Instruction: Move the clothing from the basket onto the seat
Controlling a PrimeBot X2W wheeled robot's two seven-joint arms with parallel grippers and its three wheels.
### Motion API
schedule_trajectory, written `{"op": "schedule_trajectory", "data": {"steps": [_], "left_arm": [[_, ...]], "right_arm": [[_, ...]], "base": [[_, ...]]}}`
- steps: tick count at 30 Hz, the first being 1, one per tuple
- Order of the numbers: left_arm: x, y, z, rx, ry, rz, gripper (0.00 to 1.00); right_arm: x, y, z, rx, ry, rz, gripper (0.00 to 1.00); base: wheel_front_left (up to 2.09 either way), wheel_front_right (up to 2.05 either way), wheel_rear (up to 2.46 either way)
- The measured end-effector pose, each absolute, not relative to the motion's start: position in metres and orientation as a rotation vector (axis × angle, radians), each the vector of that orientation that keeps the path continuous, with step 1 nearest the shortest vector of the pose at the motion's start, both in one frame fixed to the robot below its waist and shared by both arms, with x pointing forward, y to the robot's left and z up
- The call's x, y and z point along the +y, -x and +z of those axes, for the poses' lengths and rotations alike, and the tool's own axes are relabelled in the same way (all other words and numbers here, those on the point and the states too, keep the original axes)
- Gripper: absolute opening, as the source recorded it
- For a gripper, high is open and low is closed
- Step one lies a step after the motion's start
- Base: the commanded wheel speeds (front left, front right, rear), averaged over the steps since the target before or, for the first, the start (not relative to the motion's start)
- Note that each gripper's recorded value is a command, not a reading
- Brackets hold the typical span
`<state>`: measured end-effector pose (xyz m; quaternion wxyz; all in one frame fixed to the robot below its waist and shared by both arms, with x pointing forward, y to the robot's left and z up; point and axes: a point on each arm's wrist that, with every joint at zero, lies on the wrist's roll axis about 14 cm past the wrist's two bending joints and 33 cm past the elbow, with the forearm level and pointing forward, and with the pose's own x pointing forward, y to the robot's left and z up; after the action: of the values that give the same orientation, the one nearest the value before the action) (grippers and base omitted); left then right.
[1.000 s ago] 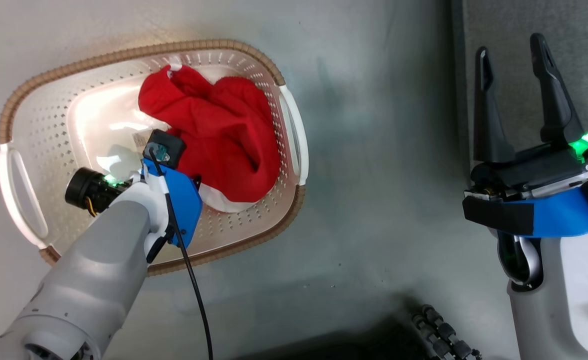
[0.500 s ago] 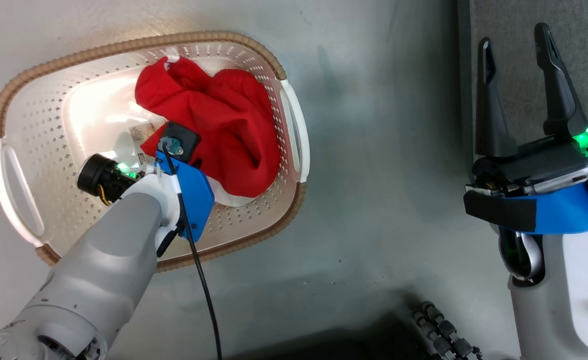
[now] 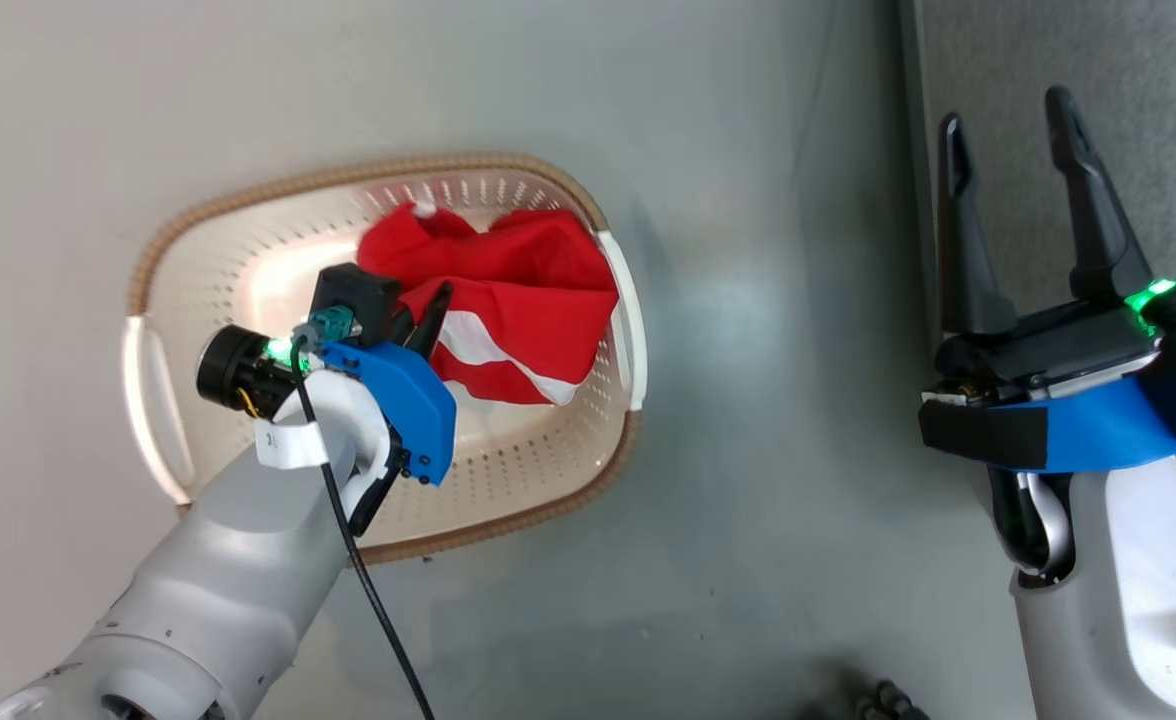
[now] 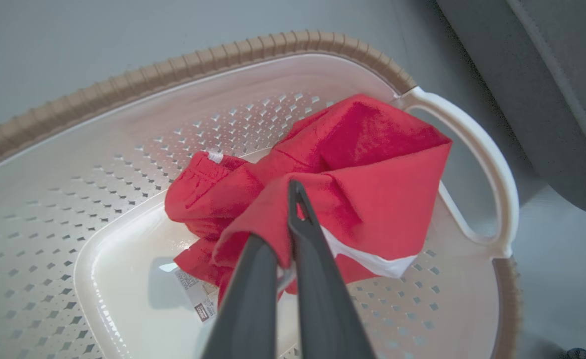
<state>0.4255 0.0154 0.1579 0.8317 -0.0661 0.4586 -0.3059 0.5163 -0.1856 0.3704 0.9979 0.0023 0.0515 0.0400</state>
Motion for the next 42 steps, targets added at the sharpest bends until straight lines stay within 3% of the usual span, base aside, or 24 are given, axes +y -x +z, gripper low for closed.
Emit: {"op": "schedule_trajectory", "data": {"steps": [10,16,42], "left_arm": [[0.030,-0.491,0.258,0.667,0.147,-0.584,0.00],[0.036,-0.503,0.322,0.487,0.136,-0.560,0.00],[0.019,-0.476,0.550,-0.083,0.101,-0.608,0.00]], "right_arm": [[-0.172,-0.505,0.419,0.030,-0.030,0.106,1.00],[-0.171,-0.489,0.444,-0.002,-0.036,0.103,1.00],[-0.171,-0.409,0.519,-0.127,-0.066,0.095,1.00]], "base": [[0.00,0.00,0.00],[0.00,0.00,0.00],[0.00,0.00,0.00]]}}
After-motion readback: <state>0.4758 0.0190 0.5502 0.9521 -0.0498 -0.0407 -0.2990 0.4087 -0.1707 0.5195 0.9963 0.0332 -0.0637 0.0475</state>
